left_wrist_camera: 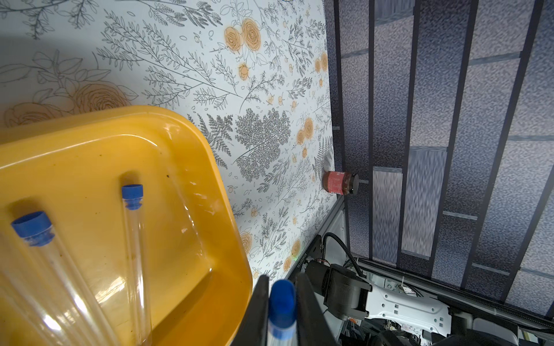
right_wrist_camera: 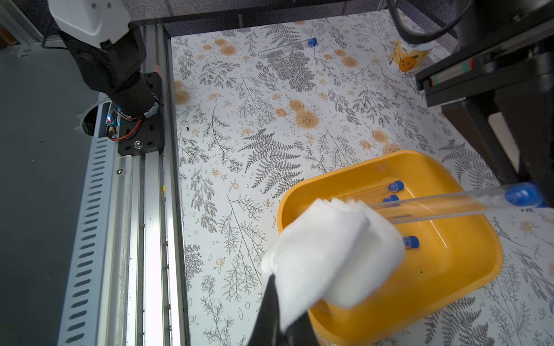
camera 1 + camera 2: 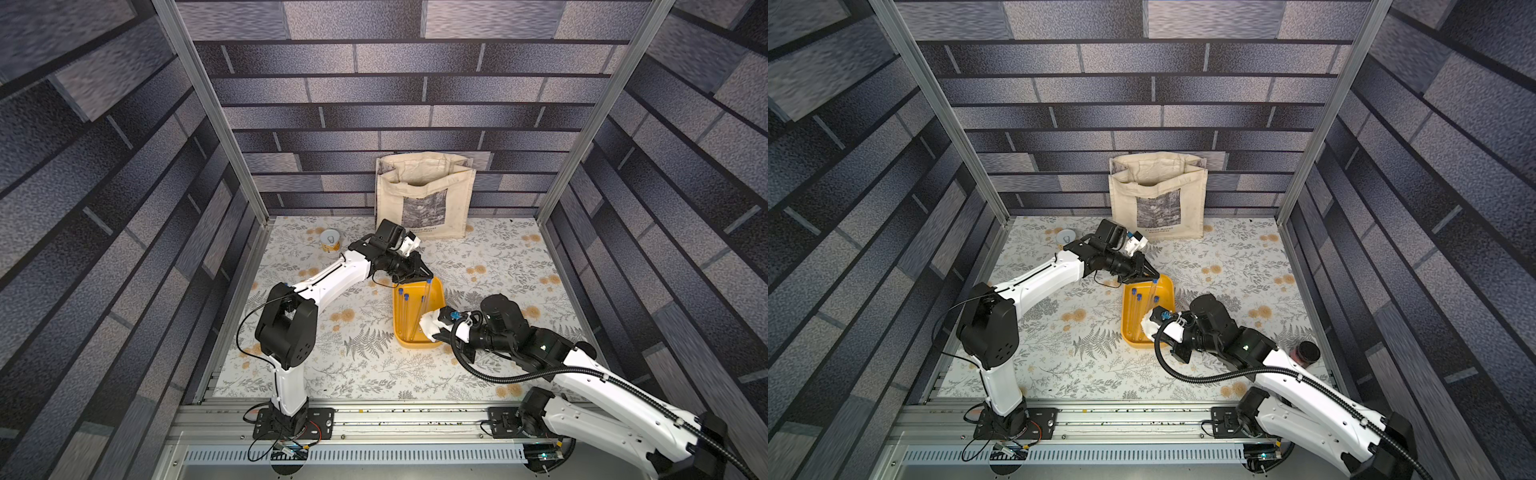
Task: Wipe the exteriors of test tubes
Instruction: Wipe the dirt from the test tube.
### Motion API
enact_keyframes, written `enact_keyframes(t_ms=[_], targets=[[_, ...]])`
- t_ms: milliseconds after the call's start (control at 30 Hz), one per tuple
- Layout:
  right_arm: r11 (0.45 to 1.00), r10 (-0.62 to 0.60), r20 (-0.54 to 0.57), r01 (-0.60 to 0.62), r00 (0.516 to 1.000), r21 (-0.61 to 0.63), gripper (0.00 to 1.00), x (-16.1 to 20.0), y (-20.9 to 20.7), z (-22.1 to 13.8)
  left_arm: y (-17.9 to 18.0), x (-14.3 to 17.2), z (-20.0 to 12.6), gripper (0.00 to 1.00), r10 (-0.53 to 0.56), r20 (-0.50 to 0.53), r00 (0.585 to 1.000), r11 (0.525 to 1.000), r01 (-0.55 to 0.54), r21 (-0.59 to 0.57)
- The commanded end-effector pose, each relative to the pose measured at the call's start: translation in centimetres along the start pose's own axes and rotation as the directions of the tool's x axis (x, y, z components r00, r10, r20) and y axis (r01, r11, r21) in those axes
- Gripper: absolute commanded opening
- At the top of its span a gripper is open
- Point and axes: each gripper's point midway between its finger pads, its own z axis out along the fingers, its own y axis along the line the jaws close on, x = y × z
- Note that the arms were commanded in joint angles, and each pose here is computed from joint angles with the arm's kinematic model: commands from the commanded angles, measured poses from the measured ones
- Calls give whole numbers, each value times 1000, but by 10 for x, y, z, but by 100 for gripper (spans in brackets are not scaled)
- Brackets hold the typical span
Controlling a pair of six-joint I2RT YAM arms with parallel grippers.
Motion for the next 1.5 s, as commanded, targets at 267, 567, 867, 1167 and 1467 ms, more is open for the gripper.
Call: enact_keyframes(t_ms=[267,567,867,1167,1467], targets=[[999,35,-113,-38,993,-24,0,16,-2,15,-5,6,-12,11,48,-13,999,999,-48,-11],[991,45,-191,-19,981,135,0,16,-46,37,-7,9,-8,11,41,-23,999,999,-40,20],[963,121,-206,-64,971,262,0,11,-92,36,-8,10,-8,11,41,-24,999,999,-41,30],[940,187,-230,-106,955,323,0,11,-131,37,-10,12,-4,11,41,-29,999,998,-40,51],[930,218,-224,-132,950,342,0,13,-139,37,-8,13,-4,11,41,-32,999,998,-40,49]])
